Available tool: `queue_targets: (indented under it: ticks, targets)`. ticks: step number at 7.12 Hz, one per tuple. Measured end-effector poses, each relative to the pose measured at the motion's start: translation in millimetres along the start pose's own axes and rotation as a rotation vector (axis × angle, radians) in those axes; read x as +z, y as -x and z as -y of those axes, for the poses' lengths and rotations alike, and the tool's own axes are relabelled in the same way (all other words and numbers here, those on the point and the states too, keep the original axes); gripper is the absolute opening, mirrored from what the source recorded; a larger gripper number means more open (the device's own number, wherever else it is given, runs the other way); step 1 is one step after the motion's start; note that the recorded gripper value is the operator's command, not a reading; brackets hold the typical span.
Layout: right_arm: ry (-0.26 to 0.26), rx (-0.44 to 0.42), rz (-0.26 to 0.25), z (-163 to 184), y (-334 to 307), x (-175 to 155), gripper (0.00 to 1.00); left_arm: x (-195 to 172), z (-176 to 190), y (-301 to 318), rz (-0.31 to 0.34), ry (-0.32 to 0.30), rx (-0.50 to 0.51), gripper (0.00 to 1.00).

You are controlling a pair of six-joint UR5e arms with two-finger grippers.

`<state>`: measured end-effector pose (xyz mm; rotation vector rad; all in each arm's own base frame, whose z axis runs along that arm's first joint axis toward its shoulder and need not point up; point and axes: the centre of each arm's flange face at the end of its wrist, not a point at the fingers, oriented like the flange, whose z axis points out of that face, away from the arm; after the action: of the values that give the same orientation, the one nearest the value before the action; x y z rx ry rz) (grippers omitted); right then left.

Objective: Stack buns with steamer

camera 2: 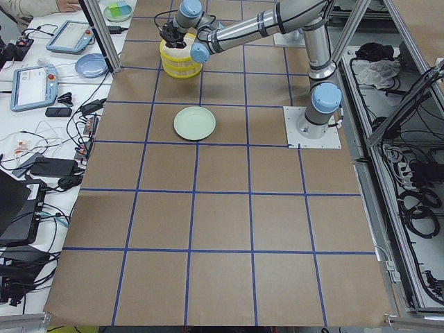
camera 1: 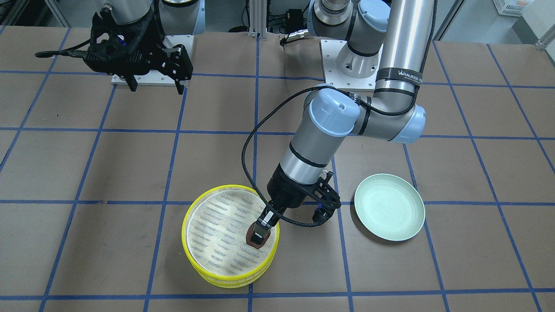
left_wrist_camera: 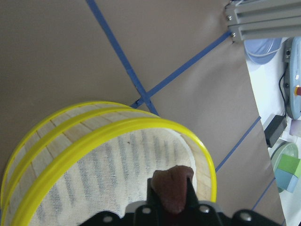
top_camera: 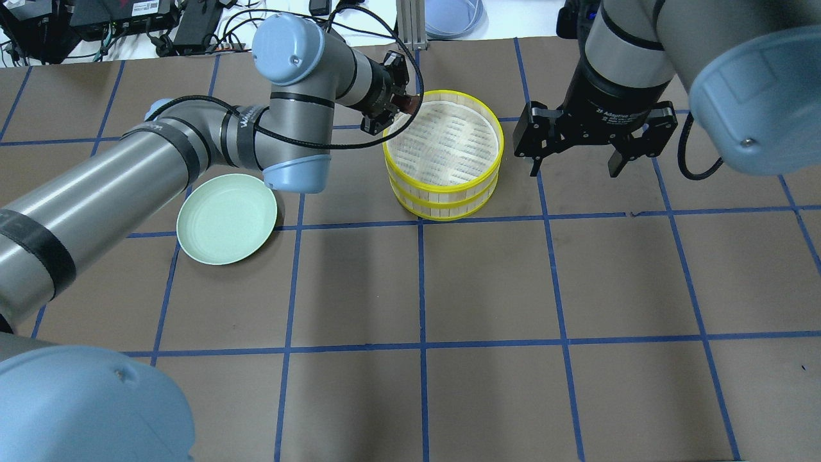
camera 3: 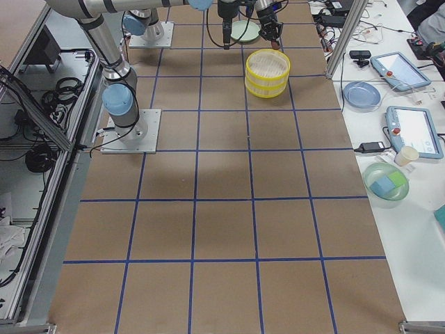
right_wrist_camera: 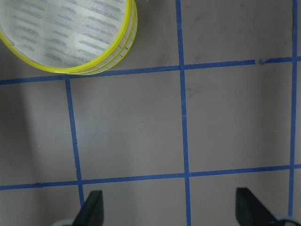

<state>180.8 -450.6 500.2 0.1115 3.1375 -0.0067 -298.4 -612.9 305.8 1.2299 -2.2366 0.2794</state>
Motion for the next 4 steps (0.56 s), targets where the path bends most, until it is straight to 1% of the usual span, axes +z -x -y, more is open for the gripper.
queue_targets:
  ticks: [1,2,4]
  targets:
    - [0.002,0.009,0.001,2.1,-3.8,0.6,1.0,5.9,-6.4,9.1,0.008,0.006,0.0,0.86]
    - [0.004,0.014,0.001,3.2,-6.1,0.8,1.0,7.6,-8.8,12.4,0.011,0.008,-0.001,0.99]
    - [0.007,0.008,0.0,3.9,-8.3,1.5,1.0,6.1,-10.3,11.5,0.004,0.011,-0.004,1.0]
